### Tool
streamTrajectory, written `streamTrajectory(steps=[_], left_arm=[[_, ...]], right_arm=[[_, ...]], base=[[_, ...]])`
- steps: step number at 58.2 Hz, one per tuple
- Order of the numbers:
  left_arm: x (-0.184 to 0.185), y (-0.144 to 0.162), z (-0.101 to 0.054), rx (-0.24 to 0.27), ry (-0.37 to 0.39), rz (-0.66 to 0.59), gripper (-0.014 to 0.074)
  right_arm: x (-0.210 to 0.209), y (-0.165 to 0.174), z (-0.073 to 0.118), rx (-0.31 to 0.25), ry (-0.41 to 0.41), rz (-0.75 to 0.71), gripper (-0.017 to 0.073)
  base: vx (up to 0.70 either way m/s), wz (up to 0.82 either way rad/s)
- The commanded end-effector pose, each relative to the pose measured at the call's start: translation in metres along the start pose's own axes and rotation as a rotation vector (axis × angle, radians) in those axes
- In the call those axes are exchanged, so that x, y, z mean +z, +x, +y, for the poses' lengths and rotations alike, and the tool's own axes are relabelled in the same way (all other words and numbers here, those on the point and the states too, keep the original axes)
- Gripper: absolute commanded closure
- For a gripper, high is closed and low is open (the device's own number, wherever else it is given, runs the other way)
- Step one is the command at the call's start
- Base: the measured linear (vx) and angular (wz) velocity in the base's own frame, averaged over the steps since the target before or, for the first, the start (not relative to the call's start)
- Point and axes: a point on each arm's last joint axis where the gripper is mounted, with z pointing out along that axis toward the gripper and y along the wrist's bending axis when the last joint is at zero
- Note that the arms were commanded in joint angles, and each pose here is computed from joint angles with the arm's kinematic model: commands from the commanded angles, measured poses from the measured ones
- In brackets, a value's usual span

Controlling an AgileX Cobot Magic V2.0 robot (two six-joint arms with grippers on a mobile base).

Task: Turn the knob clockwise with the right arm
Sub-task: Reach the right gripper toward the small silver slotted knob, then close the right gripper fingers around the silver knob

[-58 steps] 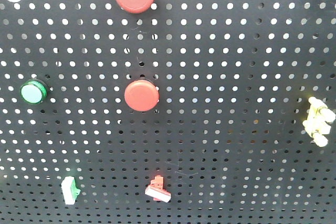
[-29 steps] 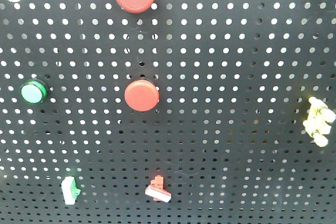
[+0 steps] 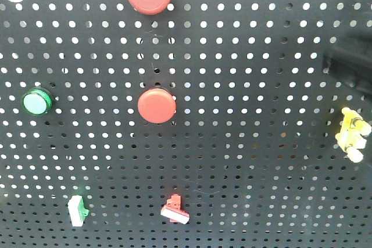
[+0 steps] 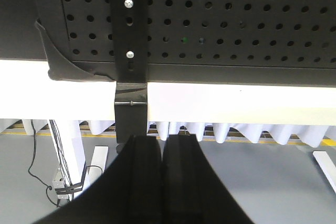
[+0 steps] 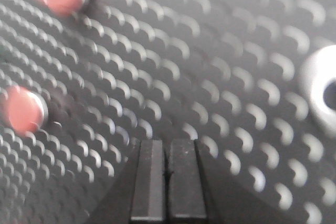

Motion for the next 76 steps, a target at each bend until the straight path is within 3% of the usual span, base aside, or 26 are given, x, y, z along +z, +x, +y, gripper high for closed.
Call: streamTrajectory(steps=[1,12,23,31,36,40,47,54,63,76], left_arm=[[0.000,-0.004,0.000,-0.014,-0.002,-0.073,0.0600],[0.000,-0.004,0.000,-0.014,-0.002,-0.073,0.0600],[0.000,-0.004,0.000,-0.014,-0.002,-0.073,0.0600],[0.000,-0.004,0.000,-0.014,-0.002,-0.073,0.0600],[0.000,-0.004,0.000,-0.014,-0.002,-0.073,0.0600],[0.000,-0.004,0.000,-0.014,-0.002,-0.073,0.0600],[0.000,-0.004,0.000,-0.014,-0.002,-0.073,0.0600],[0.000,-0.004,0.000,-0.014,-0.002,-0.073,0.0600],[0.000,-0.004,0.000,-0.014,-0.002,-0.073,0.0600],[0.000,-0.004,0.000,-0.014,-0.002,-0.073,0.0600]], right_arm=[[-0.008,-0.020,-0.012,-0.036,0.098,-0.121,0.0543],[-0.008,-0.020,-0.012,-0.138,0.100,-0.113,0.0416],[-0.008,-0.020,-0.012,-0.157,0.104,-0.114,0.0216],[-0.009,-0.021,-0.011,-0.140,0.090,-0.108,0.0110],[-0.012,-0.031,-0.012,-0.125,0.032,-0.083,0.0112],[-0.010,-0.040,-0.014,-0.150,-0.028,-0.031,0.0137],[-0.007,-0.054,-0.025,-0.278,-0.065,0.121,0.0190],[-0.008,-0.063,-0.043,-0.366,-0.014,0.277,0.0207],[-0.018,-0.079,-0.060,-0.383,0.114,0.271,0.0207],[-0.014,-0.079,-0.062,-0.405,0.136,0.273,0.0207]], base=[[0.00,0.00],[0.00,0.00],[0.00,0.00],[0.00,0.00],[0.00,0.00],[0.00,0.00],[0.00,0.00],[0.00,0.00],[0.00,0.00],[0.00,0.00]])
